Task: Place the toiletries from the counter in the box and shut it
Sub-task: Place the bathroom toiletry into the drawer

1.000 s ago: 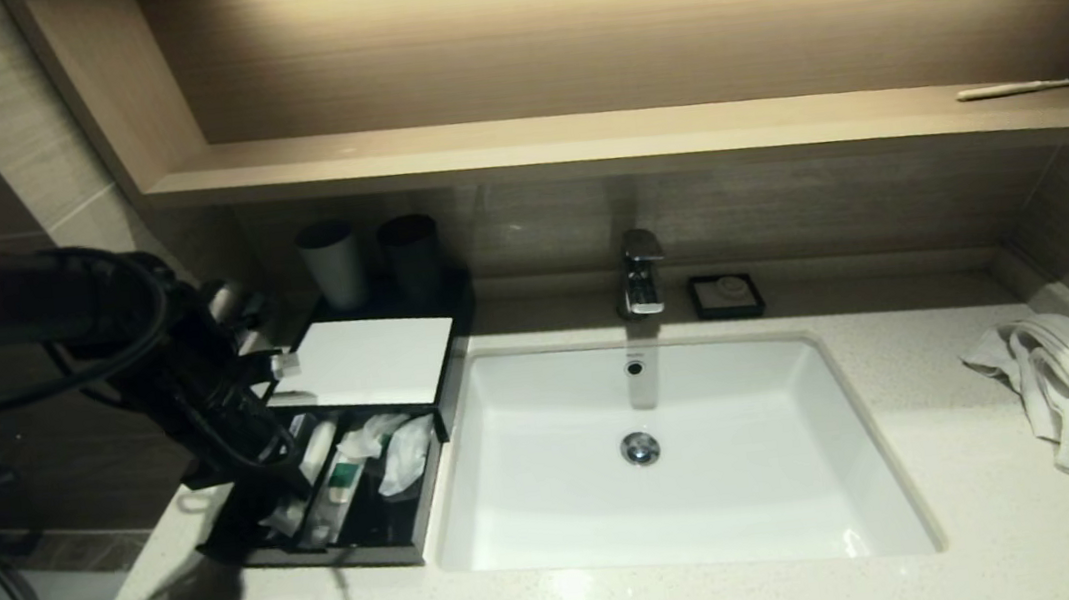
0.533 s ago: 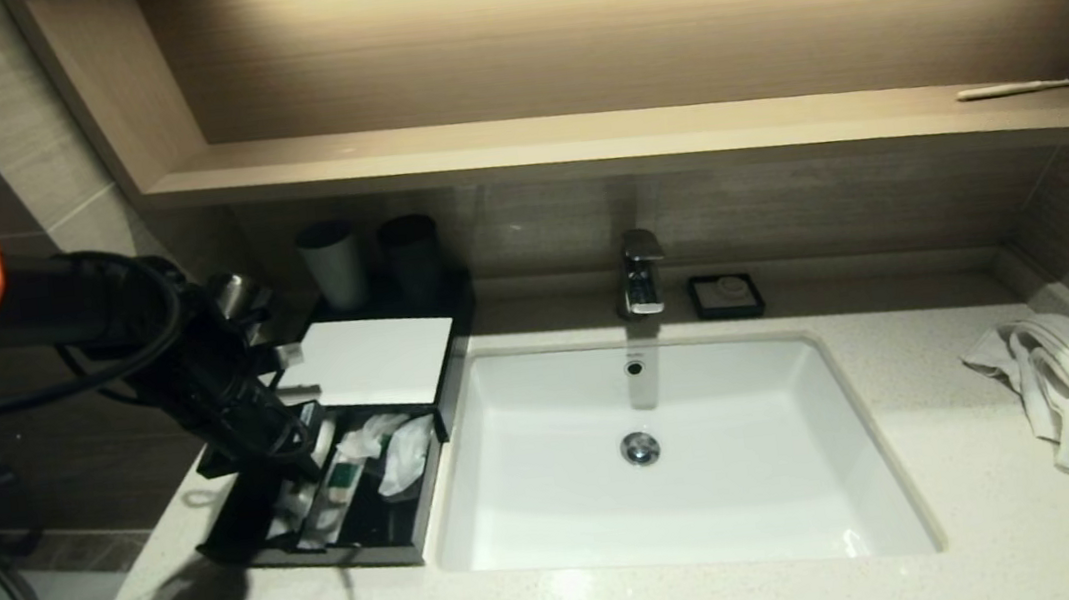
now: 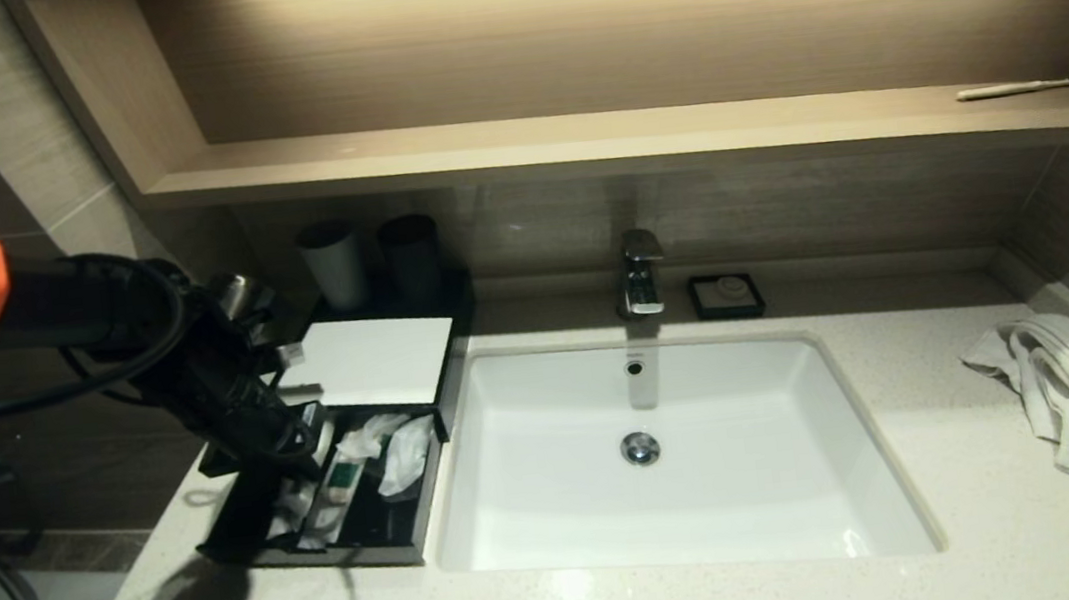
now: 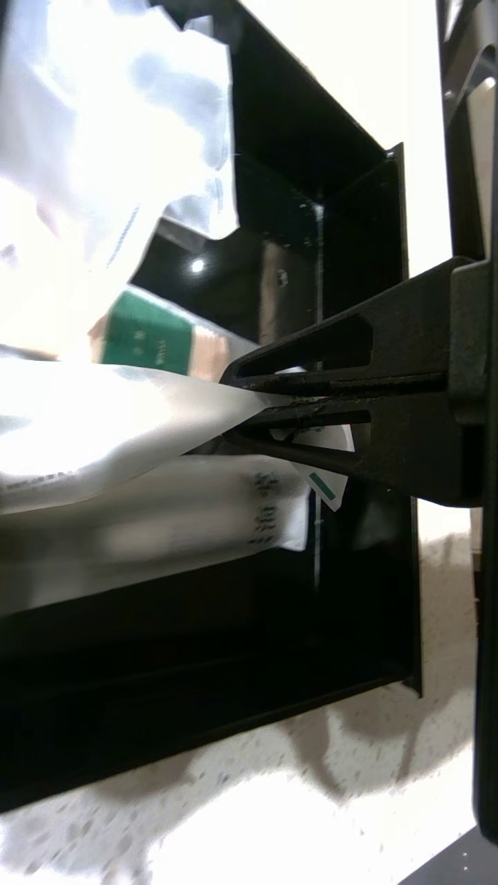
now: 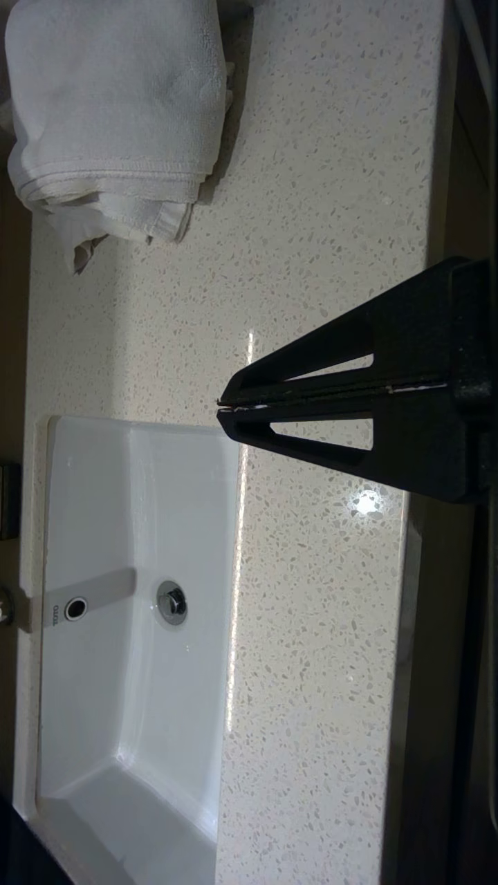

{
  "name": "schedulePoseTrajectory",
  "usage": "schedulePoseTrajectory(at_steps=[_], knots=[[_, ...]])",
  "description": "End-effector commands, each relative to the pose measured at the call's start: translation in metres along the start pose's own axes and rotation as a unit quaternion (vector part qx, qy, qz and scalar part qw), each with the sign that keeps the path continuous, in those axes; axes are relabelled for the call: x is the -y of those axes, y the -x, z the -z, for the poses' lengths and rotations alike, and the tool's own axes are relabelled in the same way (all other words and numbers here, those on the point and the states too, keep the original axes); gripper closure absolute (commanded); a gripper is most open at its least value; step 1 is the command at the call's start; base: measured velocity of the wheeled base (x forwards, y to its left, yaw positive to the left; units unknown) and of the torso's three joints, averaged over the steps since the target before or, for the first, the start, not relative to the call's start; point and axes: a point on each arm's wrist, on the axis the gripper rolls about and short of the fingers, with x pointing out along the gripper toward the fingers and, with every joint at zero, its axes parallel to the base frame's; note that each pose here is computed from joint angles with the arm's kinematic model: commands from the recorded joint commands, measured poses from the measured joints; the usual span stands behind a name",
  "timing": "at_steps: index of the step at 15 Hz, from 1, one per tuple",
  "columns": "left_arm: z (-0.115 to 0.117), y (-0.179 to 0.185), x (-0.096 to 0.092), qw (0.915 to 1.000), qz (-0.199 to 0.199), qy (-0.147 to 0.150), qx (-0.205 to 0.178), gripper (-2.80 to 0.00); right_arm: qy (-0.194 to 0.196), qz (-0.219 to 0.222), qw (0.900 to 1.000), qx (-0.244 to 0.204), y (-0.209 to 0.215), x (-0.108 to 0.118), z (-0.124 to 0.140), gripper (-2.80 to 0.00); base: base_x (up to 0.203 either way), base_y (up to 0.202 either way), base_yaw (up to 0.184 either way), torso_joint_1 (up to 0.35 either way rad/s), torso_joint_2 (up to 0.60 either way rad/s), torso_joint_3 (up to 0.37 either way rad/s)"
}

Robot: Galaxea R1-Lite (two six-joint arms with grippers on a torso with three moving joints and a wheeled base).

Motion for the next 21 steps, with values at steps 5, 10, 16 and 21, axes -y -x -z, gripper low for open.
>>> schedulePoseTrajectory(at_steps=[5,10,16,21], knots=[[-0.001,-0.003,-0.001,1.0,-0.009,0.001,0.001,0.0,0.0,0.0,1.0,0.0,0.0,0.0,0.0,0.0,0.0,0.0,0.0,0.0,0.0,0.0],[-0.002,-0.004,-0.001,0.9999,-0.01,0.002,0.007,-2.8,0.0,0.0,1.0,0.0,0.0,0.0,0.0,0.0,0.0,0.0,0.0,0.0,0.0,0.0],[-0.002,0.008,0.001,0.9996,-0.009,0.001,0.025,-2.8,0.0,0.0,1.0,0.0,0.0,0.0,0.0,0.0,0.0,0.0,0.0,0.0,0.0,0.0],[0.001,0.031,0.007,0.9986,-0.005,-0.006,0.052,0.0,0.0,-0.001,1.0,0.0,0.0,0.0,0.0,0.0,0.0,0.0,0.0,0.0,0.0,0.0]])
